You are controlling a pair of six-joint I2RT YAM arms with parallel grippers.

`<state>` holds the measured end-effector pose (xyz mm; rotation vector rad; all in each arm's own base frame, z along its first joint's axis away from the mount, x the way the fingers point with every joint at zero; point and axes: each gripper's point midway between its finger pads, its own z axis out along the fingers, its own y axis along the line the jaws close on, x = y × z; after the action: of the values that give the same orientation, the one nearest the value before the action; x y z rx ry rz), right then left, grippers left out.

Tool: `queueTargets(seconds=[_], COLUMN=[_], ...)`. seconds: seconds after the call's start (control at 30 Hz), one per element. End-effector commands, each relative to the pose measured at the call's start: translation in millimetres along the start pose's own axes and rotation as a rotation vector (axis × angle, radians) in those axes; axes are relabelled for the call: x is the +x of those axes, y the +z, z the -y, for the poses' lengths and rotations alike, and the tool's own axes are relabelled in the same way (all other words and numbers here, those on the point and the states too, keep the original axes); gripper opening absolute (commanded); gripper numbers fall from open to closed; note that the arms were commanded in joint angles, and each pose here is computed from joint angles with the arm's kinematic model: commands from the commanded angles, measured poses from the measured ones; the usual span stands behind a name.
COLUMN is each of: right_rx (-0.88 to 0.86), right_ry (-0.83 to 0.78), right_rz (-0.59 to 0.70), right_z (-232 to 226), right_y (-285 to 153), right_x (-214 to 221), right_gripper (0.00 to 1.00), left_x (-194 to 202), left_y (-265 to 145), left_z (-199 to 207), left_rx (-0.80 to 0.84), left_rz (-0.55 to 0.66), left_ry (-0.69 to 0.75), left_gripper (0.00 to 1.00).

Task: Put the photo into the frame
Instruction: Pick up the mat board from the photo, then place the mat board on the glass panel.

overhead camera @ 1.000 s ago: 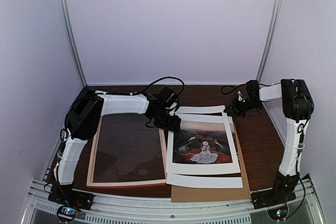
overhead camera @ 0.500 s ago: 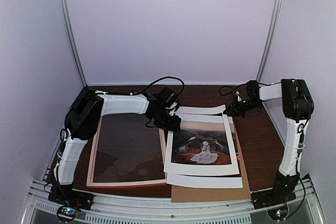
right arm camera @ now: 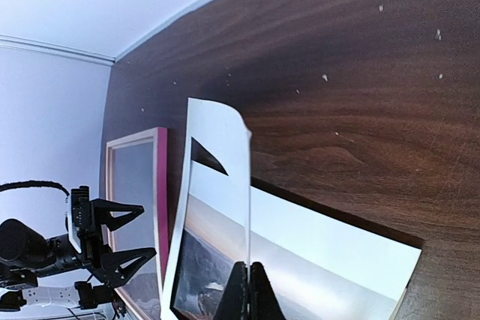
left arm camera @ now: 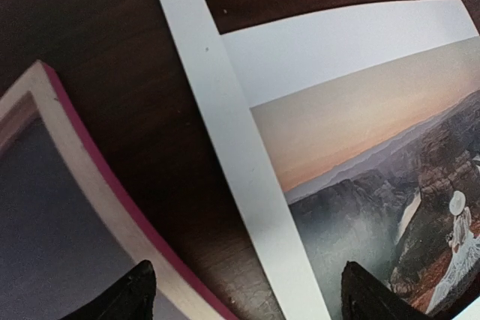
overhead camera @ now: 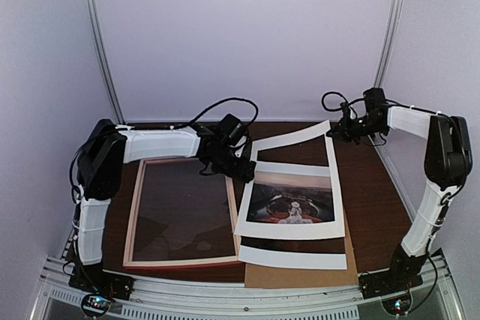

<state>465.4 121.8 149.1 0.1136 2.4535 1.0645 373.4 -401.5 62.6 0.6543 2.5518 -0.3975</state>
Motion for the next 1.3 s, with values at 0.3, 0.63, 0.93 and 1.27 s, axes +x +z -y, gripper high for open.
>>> queueTargets(seconds=[0.3, 0.63, 0.93, 1.27], right_rx=[-0.209, -0.422, -0.303, -0.184], right_ry=[-0.233, -0.329, -0.146, -0.008], right_rz=[0.079, 0.017, -0.052, -0.168], right_z=[-183.6, -327.0, -276.4, -202.6], right_y=[-50.3, -28.9, 70.7, 178.1], right_x=[-8.7, 25.6, 17.8, 46.6], right_gripper=[0.0, 0.0, 0.0, 0.0], left_x=[-34.6, 11.9, 38.4, 55.9], left_y=[-126.8, -197.5, -247.1, -225.1], left_z=[-81.7, -211.6, -260.6, -264.3], left_rx=[-0.199, -0.393, -0.601, -0.612], left_rz=[0.218, 0.25, 0.27, 0.185], left_ry=[-0.051, -0.32, -0.397, -0.388], left_gripper=[0.94, 0.96, 0.98, 0.98])
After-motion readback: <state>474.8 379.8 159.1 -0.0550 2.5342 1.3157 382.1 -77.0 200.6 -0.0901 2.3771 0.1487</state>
